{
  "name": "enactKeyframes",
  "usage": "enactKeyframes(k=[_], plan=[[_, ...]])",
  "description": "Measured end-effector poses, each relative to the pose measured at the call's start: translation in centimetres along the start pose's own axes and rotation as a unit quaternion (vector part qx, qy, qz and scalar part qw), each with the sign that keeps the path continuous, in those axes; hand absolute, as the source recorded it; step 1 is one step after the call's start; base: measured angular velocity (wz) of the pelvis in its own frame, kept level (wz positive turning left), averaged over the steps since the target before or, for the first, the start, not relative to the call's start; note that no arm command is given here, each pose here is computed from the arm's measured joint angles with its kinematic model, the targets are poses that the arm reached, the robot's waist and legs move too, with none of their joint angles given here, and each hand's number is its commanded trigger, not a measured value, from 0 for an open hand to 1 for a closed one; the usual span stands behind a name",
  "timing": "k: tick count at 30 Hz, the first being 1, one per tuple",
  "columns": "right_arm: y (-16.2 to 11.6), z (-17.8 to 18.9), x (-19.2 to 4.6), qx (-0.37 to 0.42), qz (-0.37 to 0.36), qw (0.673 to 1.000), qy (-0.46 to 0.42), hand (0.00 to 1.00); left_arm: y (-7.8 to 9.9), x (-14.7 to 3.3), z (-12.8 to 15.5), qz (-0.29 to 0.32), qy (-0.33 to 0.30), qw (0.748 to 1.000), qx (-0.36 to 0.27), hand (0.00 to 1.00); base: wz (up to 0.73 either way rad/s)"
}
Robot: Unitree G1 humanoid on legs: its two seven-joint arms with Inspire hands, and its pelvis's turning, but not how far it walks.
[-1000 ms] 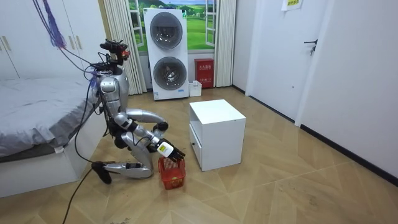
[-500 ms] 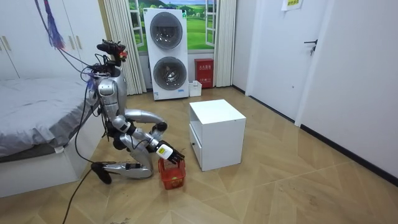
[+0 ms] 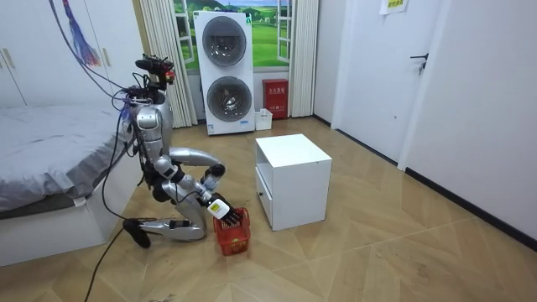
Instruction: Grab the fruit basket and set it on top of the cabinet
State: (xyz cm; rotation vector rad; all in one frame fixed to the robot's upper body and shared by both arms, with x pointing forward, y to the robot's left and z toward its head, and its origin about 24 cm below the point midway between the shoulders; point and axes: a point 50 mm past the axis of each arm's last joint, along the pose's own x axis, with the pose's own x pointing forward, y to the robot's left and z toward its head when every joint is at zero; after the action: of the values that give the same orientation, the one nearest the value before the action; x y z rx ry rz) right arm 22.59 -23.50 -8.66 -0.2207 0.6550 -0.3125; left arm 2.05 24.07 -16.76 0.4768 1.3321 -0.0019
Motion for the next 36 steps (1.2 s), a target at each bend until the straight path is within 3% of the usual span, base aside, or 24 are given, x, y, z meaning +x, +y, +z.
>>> enactKeyframes(k=[17,18,19,20,21,36], plan=[[-1.2,-2.4,0.2,0.018,0.015,0.997,0.071,0.00,0.2,0.0,0.1,-0.008,-0.005,1.000,-0.004,0.00,0.04],[-1.1,-2.4,0.2,0.020,0.017,0.997,0.072,0.15,0.2,0.0,0.1,-0.007,-0.004,1.000,-0.004,0.00,0.03],[-1.1,-2.4,0.2,0.020,0.019,0.997,0.072,0.42,0.3,0.0,0.1,-0.007,-0.004,1.000,-0.004,0.00,0.04],[-1.1,-2.4,0.2,0.020,0.022,0.997,0.073,0.57,0.3,0.0,0.0,-0.008,-0.004,1.000,-0.004,0.00,0.04],[-1.0,-2.4,0.1,0.018,0.024,0.997,0.073,1.00,0.3,0.0,0.0,-0.011,-0.003,1.000,-0.003,0.00,0.04],[-0.9,-3.5,-0.1,0.008,0.035,0.994,0.101,1.00,0.6,0.0,-0.2,-0.010,0.002,1.000,-0.005,0.00,0.04]])
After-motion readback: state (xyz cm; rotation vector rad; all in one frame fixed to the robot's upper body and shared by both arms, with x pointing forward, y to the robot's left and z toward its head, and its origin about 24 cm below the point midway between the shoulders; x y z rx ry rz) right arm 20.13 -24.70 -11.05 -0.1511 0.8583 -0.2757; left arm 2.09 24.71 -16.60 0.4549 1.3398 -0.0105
